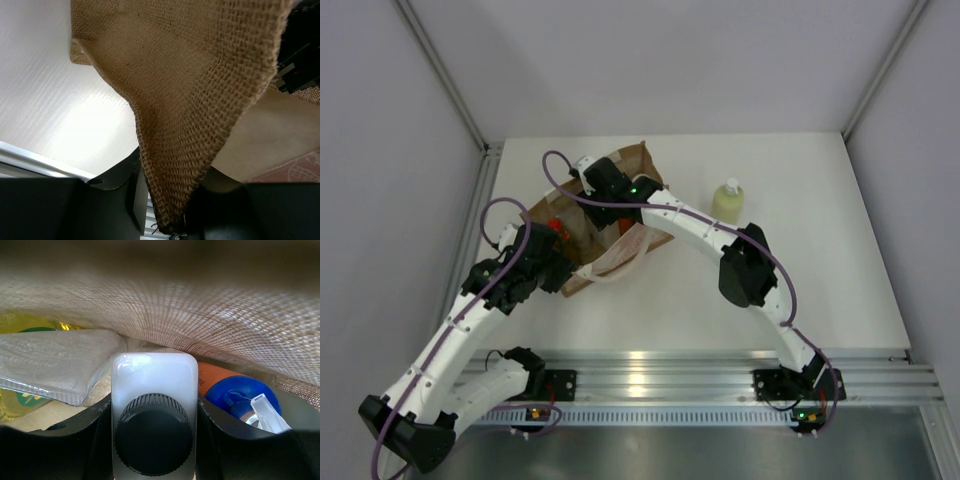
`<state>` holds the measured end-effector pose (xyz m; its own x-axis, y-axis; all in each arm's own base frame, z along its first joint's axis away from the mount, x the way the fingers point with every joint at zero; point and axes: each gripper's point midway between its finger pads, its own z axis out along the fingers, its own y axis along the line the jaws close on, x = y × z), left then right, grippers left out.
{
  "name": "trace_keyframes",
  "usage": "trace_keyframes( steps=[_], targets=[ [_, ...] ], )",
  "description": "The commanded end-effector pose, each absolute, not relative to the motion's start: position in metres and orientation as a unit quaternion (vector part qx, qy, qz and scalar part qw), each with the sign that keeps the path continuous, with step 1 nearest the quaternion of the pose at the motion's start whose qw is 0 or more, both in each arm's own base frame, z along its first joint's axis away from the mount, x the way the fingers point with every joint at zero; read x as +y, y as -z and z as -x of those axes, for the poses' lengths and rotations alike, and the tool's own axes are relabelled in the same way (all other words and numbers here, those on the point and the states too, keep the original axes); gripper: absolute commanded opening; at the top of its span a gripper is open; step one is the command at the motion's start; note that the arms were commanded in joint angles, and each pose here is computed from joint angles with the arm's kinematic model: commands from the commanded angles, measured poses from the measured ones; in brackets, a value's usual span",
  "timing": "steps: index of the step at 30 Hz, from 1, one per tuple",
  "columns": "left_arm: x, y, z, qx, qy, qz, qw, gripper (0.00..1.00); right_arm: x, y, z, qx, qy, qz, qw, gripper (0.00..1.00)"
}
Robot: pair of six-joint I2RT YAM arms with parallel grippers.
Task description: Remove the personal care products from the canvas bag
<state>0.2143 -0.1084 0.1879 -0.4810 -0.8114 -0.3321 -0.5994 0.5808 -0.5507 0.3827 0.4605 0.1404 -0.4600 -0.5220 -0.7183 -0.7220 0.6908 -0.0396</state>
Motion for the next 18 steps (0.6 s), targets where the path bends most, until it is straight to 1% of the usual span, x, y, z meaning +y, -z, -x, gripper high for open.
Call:
trace_keyframes(
  steps=[1,5,8,18],
  targets=[
    [-0.105,-0.2,-0.216,0.837,0.184,0.416,0.304,0.34,0.462,-0.188,-0.395,0.828,-0.156,0.345,0.414,0.0],
    [-0.103,-0.202,-0.216,0.833,0.185,0.42,0.309,0.34,0.457,-0.238,-0.393,0.81,-0.173,0.328,0.453,0.0],
    [-0.104,-0.202,-0.216,0.833,0.186,0.421,0.307,0.34,0.452,-0.265,-0.391,0.801,-0.179,0.321,0.473,0.0],
    [-0.104,-0.201,-0.215,0.831,0.188,0.426,0.305,0.34,0.435,-0.32,-0.384,0.779,-0.186,0.308,0.514,0.0]
  ],
)
